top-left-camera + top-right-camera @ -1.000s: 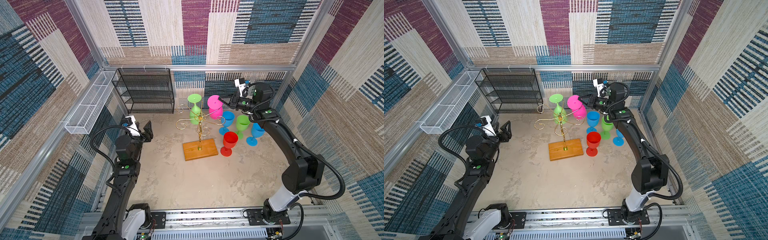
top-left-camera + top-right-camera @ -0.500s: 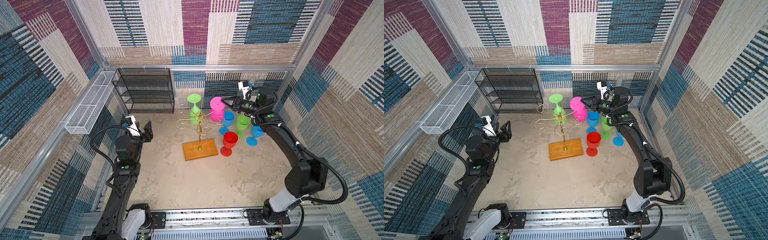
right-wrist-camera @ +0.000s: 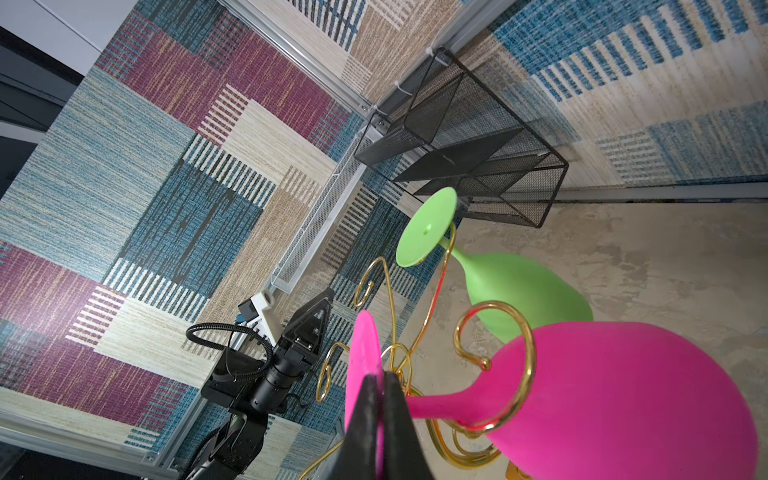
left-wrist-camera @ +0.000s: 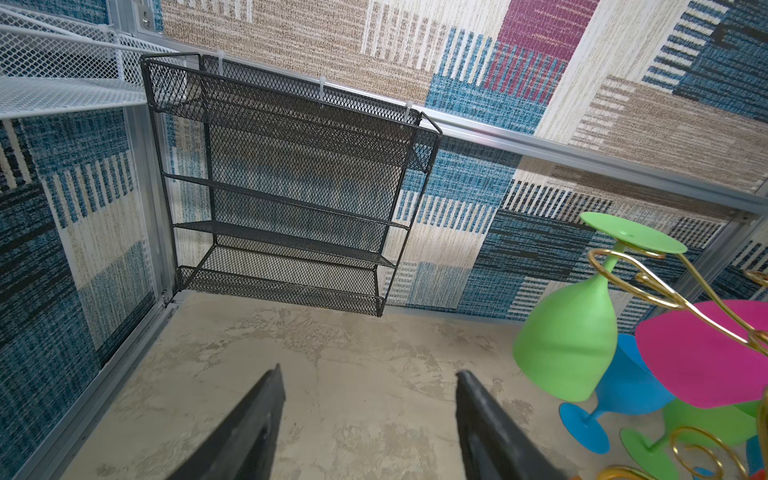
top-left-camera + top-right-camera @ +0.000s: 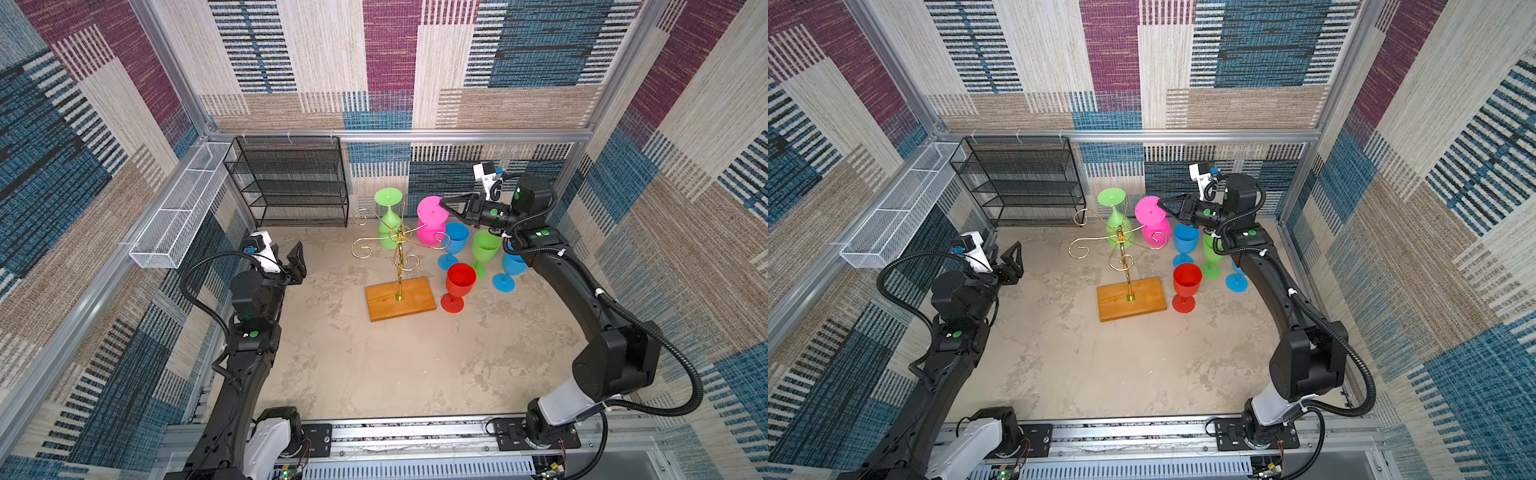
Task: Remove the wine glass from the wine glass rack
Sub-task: 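Close the right gripper on the pink glass's foot on the rack arm, then slide the pink glass off the rack arm while the left gripper reaches toward it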
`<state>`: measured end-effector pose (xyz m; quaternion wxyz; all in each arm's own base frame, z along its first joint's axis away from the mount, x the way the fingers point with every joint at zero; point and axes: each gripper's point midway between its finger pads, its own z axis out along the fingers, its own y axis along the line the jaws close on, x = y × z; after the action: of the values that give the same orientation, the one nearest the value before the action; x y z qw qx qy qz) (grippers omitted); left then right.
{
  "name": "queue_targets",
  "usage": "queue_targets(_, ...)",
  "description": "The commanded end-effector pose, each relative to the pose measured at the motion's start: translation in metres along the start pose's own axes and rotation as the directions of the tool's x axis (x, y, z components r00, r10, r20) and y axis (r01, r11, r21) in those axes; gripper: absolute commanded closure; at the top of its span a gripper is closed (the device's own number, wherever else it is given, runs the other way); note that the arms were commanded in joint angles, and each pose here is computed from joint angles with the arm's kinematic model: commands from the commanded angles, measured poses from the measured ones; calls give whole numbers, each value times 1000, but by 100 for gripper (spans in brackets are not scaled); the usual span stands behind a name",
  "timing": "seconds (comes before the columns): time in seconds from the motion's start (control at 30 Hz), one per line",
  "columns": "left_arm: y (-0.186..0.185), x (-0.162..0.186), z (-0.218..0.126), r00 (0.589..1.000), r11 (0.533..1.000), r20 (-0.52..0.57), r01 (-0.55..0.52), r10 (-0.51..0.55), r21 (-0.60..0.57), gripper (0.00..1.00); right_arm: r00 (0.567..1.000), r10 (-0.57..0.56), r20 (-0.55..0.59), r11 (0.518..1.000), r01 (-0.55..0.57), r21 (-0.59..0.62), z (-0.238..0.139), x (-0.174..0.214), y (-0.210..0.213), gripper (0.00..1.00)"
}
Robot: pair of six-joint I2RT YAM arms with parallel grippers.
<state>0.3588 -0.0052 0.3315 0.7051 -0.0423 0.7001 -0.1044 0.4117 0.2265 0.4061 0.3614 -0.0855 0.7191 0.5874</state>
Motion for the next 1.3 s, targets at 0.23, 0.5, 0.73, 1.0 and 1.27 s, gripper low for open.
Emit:
queue_targets(0.23,-2,-3,-1,1000,1000,14,-2,2,8,33,999,-41,-22,998,40,-49,27,1,13,100)
queue_targets(0.5,-2,-4,-2,1000,1000,17,-7,7,6,33,996,-84,43,996,85,-26,43,-28,8,100)
queue_targets(0.73,-1,-4,-2,1000,1000,17,-11,11,3,33,988,-130,87,991,128,31,49,-53,2,100)
queue_targets(1.0,-11,-15,-3,999,998,42,11,-13,55,33,963,-198,184,977,178,119,6,-79,10,100)
queue_targets(1.27,-99,-61,-25,991,855,17,105,-132,508,41,897,-374,237,918,321,233,-55,-69,63,100)
